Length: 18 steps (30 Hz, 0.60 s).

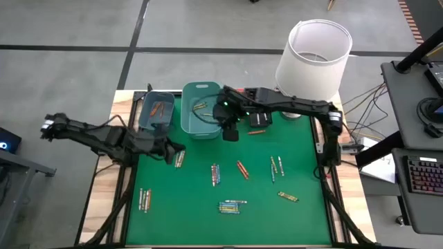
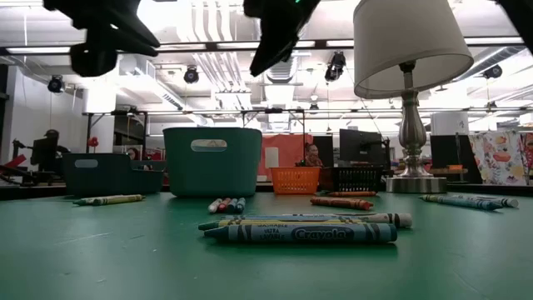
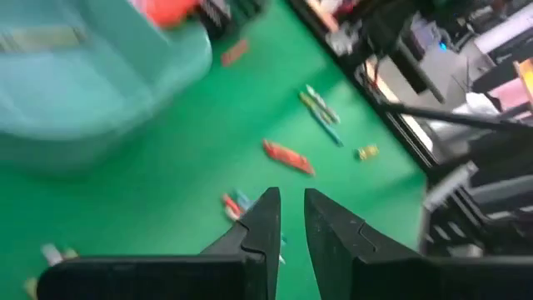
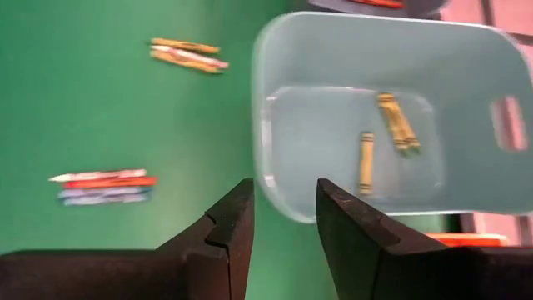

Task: Sort crayons
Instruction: Put the orange crayon into the blue bin

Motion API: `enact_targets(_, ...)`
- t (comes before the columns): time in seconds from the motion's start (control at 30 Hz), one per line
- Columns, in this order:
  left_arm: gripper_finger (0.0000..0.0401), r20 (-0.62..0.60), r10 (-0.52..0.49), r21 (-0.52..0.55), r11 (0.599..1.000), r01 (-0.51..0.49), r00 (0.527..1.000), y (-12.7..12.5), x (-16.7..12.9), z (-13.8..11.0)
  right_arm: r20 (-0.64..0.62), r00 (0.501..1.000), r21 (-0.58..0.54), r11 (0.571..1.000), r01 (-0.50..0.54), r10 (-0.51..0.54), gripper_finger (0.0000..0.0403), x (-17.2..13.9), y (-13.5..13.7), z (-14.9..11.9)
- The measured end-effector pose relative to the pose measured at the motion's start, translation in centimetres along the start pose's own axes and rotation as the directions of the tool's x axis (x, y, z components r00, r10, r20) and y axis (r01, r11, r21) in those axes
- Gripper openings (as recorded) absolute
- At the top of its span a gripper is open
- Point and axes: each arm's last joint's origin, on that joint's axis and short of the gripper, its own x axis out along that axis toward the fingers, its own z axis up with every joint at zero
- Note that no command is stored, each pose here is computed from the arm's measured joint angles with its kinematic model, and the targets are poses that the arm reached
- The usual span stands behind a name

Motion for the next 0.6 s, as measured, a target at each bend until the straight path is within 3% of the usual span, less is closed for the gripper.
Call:
enact_targets(0.2, 0.0039, -0.15, -0.003, -0.115, 0.993, -0.015, 0.989, -2.2, 1.1, -3.1, 0.056, 0.997, -0.028, 0.998, -0.052, 0.053, 0.012, -0.4, 3.6, -1.7)
enact_targets(0.33, 0.0039, -0.259, 0.083, -0.168, 0.977, -0.129, 0.962, -2.9, 1.5, -5.2, 0.085, 0.994, -0.041, 0.997, -0.065, 0.068, 0.0115, -0.9, 5.2, -2.6)
enact_targets(0.6, 0.0039, -0.515, 0.28, -0.166, 0.895, -0.415, 0.81, -3.6, 2.4, -10.2, 0.086, 0.991, -0.047, 0.994, -0.094, 0.098, 0.0116, -1.1, 7.0, -3.1)
